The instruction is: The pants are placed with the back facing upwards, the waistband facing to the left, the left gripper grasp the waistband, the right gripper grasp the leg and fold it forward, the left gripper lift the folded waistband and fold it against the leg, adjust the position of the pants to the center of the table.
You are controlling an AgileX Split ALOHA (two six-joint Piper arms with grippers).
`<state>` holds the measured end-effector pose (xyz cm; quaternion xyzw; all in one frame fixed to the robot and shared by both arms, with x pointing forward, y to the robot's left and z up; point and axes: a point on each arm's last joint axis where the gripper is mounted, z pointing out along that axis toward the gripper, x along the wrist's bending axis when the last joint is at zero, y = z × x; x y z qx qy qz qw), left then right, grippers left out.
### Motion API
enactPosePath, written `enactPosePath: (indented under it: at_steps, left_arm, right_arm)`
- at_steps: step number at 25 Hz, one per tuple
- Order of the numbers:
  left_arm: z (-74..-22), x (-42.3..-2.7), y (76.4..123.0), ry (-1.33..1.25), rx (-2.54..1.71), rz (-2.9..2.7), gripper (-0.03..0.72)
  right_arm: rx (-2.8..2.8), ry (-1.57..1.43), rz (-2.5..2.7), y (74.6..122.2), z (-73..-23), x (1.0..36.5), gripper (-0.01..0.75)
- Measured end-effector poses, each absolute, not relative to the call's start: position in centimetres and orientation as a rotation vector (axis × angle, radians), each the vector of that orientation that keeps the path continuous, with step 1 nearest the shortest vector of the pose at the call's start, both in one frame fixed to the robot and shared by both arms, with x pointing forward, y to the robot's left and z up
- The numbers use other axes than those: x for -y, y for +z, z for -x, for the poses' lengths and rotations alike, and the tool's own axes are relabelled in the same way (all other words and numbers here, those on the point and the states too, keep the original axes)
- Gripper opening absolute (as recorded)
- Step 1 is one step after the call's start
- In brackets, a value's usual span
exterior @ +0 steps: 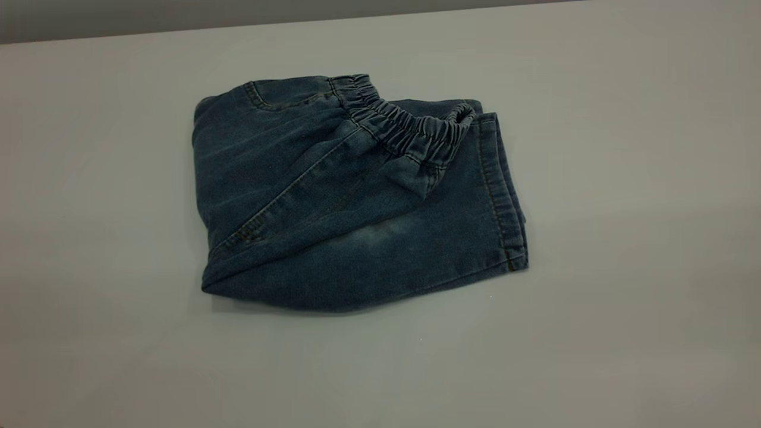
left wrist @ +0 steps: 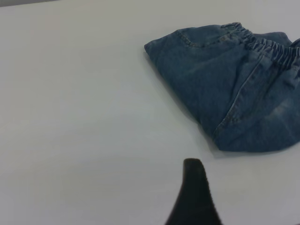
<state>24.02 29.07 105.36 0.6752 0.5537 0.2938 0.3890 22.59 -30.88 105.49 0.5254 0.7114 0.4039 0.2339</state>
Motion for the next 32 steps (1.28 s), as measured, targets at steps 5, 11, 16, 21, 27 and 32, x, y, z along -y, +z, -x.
enactPosePath:
  at_steps: [5, 11, 16, 21, 27, 32]
  left_arm:
    - [-24.0, -29.1, 105.4, 0.746, -1.408, -1.717, 0.486]
    - [-24.0, -29.1, 105.4, 0.746, -1.408, -1.716, 0.486]
    - [-24.0, -29.1, 105.4, 0.748, -1.406, -1.718, 0.486]
    - [-24.0, -29.1, 105.4, 0.747, -1.407, -1.717, 0.485]
    - [-24.0, -29.1, 105.4, 0.747, -1.407, -1.717, 0.485]
    - [-24.0, -29.1, 105.4, 0.747, -1.407, -1.717, 0.485]
  right_arm:
    - [-1.706, 1.013, -1.618, 105.5, -22.1, 30.6, 0.476]
    - [-1.598, 0.962, -1.688, 105.5, -22.0, 30.4, 0.476]
    - [-1.571, 0.885, -1.605, 105.8, -22.2, 30.8, 0.476]
    - [-1.515, 0.914, -1.510, 106.2, -23.0, 31.0, 0.476]
    - [-1.470, 0.966, -1.455, 106.6, -23.4, 30.9, 0.476]
    - [-1.471, 0.965, -1.456, 106.6, -23.4, 30.9, 0.476]
